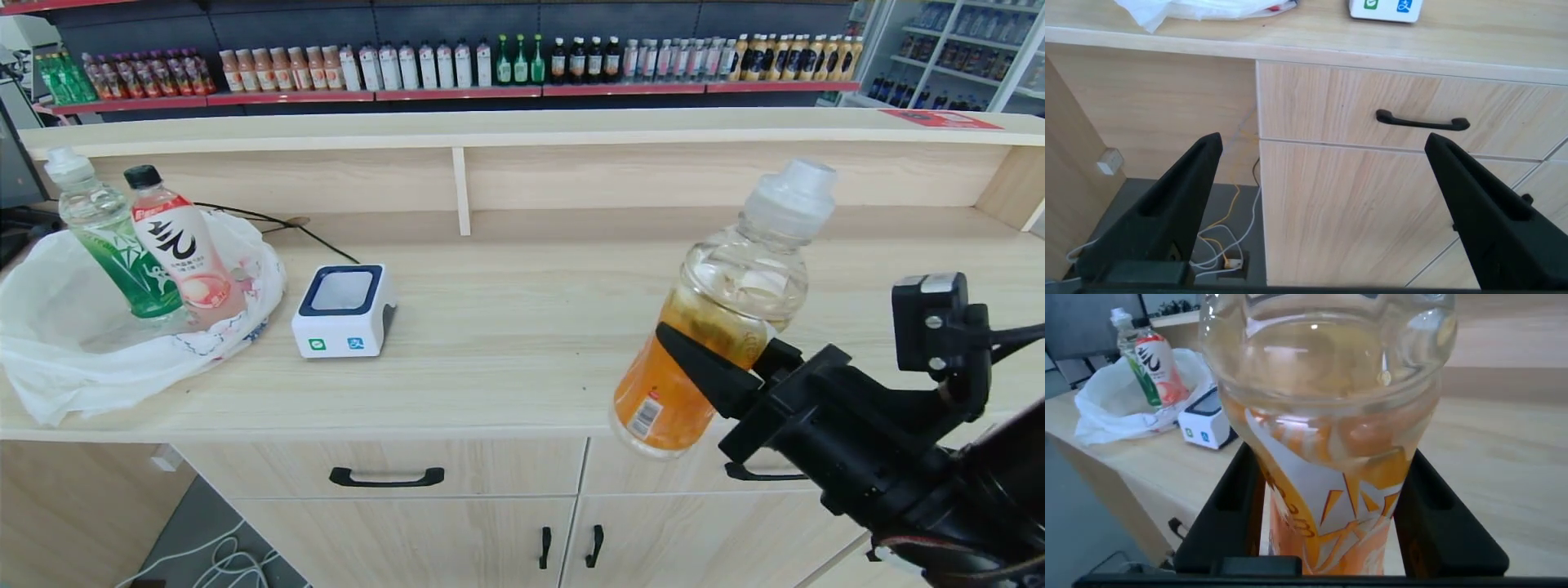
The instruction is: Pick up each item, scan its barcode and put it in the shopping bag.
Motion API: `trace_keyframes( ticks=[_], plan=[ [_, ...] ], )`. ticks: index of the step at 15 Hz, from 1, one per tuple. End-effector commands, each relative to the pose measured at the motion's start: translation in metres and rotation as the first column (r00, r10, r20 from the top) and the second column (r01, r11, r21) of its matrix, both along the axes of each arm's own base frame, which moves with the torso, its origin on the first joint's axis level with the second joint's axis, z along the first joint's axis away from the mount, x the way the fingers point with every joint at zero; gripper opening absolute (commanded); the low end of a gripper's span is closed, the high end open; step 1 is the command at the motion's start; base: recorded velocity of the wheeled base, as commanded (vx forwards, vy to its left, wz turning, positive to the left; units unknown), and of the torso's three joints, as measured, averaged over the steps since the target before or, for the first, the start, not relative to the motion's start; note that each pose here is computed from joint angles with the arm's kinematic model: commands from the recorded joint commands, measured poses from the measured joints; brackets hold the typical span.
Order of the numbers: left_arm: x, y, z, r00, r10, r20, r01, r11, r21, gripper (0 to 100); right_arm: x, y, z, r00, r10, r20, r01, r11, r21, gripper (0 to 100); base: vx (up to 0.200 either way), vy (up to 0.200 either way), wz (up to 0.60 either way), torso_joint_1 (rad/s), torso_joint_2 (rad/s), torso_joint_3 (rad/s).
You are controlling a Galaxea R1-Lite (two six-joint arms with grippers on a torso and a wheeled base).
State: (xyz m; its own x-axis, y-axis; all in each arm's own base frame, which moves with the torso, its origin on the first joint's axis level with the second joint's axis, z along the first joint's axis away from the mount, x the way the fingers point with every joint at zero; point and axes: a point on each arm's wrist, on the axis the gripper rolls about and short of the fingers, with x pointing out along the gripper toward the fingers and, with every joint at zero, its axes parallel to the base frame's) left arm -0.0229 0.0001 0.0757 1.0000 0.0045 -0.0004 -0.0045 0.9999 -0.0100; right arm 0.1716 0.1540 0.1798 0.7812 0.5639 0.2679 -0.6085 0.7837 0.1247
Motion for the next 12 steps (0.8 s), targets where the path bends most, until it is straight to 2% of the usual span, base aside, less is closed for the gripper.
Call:
trace_keyframes(
  ticks=[1,4,6,10,12],
  plan=[
    [0.0,0.0,0.0,1.0,0.002,-0.001,-0.002,1.0,-0.001,100,-0.013,-0.003,0.003,0.999,0.051,-0.003,-0.051,0.998,0.029,0,0.0,0.0,0.0,0.0,0.0,0.0],
    [0.0,0.0,0.0,1.0,0.0,0.0,0.0,1.0,-0.001,100,-0.023,-0.01,0.012,0.984,0.17,-0.056,-0.157,0.969,0.188,0,0.0,0.0,0.0,0.0,0.0,0.0],
    [0.0,0.0,0.0,1.0,0.002,0.0,-0.002,1.0,-0.001,100,-0.033,-0.011,0.024,0.962,0.268,-0.049,-0.243,0.926,0.288,0,0.0,0.0,0.0,0.0,0.0,0.0],
    [0.0,0.0,0.0,1.0,0.002,0.0,-0.002,1.0,-0.001,100,-0.037,-0.013,0.027,0.928,0.356,-0.108,-0.282,0.863,0.42,0,0.0,0.0,0.0,0.0,0.0,0.0],
    [0.0,0.0,0.0,1.0,0.002,0.0,-0.002,1.0,0.001,100,-0.037,-0.013,0.028,0.92,0.373,-0.121,-0.284,0.847,0.449,0,0.0,0.0,0.0,0.0,0.0,0.0]
  ],
)
